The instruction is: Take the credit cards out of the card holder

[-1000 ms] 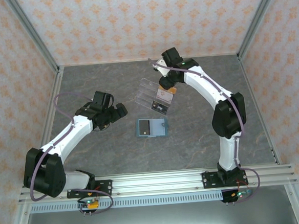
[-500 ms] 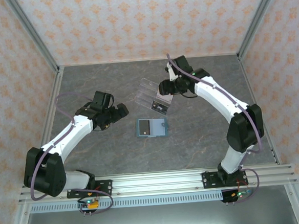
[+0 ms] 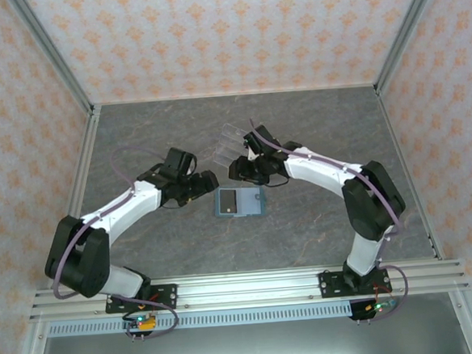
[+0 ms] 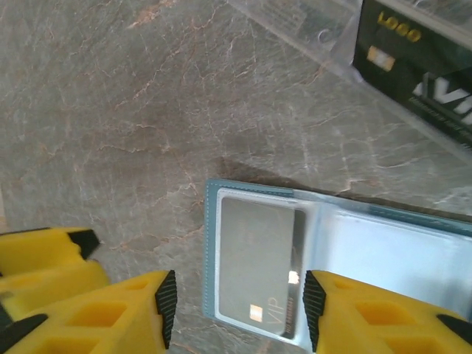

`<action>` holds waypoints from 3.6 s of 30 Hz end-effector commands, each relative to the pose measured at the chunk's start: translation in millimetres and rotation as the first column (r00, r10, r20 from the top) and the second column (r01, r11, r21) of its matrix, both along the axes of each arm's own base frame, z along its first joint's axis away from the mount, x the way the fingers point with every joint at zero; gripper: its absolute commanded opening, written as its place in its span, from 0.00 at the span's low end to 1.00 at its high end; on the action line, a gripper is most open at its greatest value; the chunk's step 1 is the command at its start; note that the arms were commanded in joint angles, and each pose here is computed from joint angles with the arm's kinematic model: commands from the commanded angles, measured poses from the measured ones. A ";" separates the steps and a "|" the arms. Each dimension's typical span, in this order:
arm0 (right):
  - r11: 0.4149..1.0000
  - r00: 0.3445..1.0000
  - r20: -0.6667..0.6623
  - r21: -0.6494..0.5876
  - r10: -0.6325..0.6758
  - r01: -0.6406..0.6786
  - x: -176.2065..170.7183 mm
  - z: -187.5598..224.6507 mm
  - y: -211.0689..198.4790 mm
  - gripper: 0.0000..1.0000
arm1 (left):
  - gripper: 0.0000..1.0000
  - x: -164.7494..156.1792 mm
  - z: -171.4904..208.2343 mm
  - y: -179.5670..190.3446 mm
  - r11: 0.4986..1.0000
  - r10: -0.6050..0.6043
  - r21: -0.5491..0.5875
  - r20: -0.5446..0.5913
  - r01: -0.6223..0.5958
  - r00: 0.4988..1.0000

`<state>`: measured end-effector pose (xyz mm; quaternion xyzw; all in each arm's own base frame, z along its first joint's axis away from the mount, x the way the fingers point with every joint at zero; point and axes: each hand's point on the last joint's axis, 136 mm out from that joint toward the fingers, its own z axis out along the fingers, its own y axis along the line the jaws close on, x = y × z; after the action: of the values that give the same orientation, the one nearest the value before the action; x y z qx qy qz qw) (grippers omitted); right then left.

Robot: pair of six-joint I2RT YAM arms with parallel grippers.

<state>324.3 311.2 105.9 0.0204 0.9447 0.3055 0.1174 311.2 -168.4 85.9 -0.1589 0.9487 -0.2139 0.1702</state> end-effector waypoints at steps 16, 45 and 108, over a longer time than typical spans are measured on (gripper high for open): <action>0.998 0.987 -0.148 -0.025 -0.062 0.059 -3.9 -61.9 3.3 0.31 | 0.35 10.9 -36.2 -42.4 0.998 -0.058 -0.033 -0.075 0.056 0.995; 0.994 0.976 -0.190 -0.013 0.103 -0.108 -22.7 -74.3 9.6 0.20 | 0.09 -2.3 -76.9 -27.3 0.997 -0.037 0.061 -0.179 0.048 0.983; 0.993 0.986 -0.112 0.029 0.121 -0.118 -16.0 -56.4 -1.7 0.00 | 0.16 5.2 -28.5 -53.3 0.989 -0.116 -0.103 -0.050 0.111 0.992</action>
<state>307.9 307.3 48.7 -0.0037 0.9492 0.3116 0.0431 319.0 -216.3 66.1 -0.1196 0.9494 -0.2556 0.1381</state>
